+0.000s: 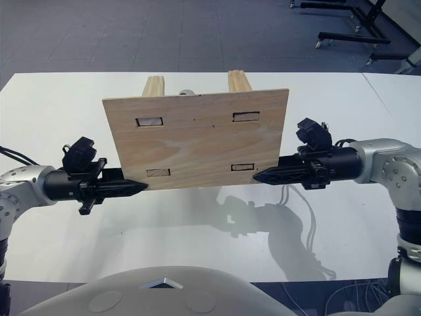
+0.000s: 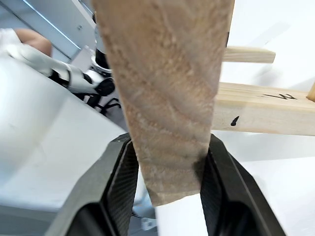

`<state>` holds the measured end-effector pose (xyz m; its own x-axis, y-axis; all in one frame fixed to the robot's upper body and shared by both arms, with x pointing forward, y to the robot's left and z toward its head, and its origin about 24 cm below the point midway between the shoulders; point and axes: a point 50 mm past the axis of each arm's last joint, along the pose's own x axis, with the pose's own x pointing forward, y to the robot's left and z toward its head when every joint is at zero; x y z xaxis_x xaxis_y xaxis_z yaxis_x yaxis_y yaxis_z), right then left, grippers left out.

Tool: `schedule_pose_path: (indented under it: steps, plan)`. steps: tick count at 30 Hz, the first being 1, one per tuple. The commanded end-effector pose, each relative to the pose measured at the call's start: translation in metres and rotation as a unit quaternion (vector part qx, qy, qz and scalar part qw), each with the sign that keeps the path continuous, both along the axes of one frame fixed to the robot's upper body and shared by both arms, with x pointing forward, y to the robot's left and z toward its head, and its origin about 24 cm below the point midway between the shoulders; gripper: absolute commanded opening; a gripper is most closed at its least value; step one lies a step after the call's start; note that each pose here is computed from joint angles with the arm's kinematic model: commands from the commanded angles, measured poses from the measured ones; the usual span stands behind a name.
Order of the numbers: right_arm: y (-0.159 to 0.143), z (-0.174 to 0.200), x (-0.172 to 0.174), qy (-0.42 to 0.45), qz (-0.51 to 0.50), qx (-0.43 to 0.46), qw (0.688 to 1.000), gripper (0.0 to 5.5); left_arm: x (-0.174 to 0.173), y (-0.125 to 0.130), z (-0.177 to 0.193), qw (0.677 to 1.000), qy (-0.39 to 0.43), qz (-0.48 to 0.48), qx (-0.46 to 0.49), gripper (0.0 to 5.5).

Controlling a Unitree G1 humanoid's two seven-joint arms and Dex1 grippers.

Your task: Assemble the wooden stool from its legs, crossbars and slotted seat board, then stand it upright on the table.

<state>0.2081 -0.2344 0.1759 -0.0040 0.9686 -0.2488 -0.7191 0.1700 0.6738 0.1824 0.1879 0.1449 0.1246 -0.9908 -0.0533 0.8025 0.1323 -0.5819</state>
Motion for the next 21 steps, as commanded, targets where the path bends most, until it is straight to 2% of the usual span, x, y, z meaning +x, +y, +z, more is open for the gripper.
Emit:
schedule_pose_path:
  steps: [1,5,10,17,18,19,21]
  plan:
    - [0.013,0.027,0.001,0.011,0.008,-0.033,0.999,1.6,-0.011,-0.009,0.031,0.999,0.006,0.0,-0.044,1.43]
    - [0.005,0.043,-0.001,0.101,0.022,-0.007,0.995,1.6,-0.017,-0.006,0.037,0.993,0.075,0.033,-0.08,1.43]
    - [0.002,0.048,-0.007,0.179,0.028,-0.041,0.983,1.6,-0.033,-0.006,0.024,0.982,0.136,0.062,-0.117,1.43]
    - [0.007,0.029,0.003,0.25,0.02,-0.038,0.967,1.6,-0.044,-0.003,0.006,0.969,0.188,0.097,-0.13,1.43]
    - [0.008,0.027,0.005,0.252,0.015,-0.036,0.967,1.6,-0.04,0.0,0.005,0.968,0.189,0.113,-0.124,1.67]
    - [0.008,0.024,0.006,0.251,0.007,-0.037,0.967,1.92,-0.037,0.003,0.004,0.966,0.189,0.127,-0.119,1.83]
    - [0.007,0.021,0.01,0.244,-0.009,-0.038,0.969,2.23,-0.031,0.008,0.003,0.964,0.189,0.147,-0.114,2.09]
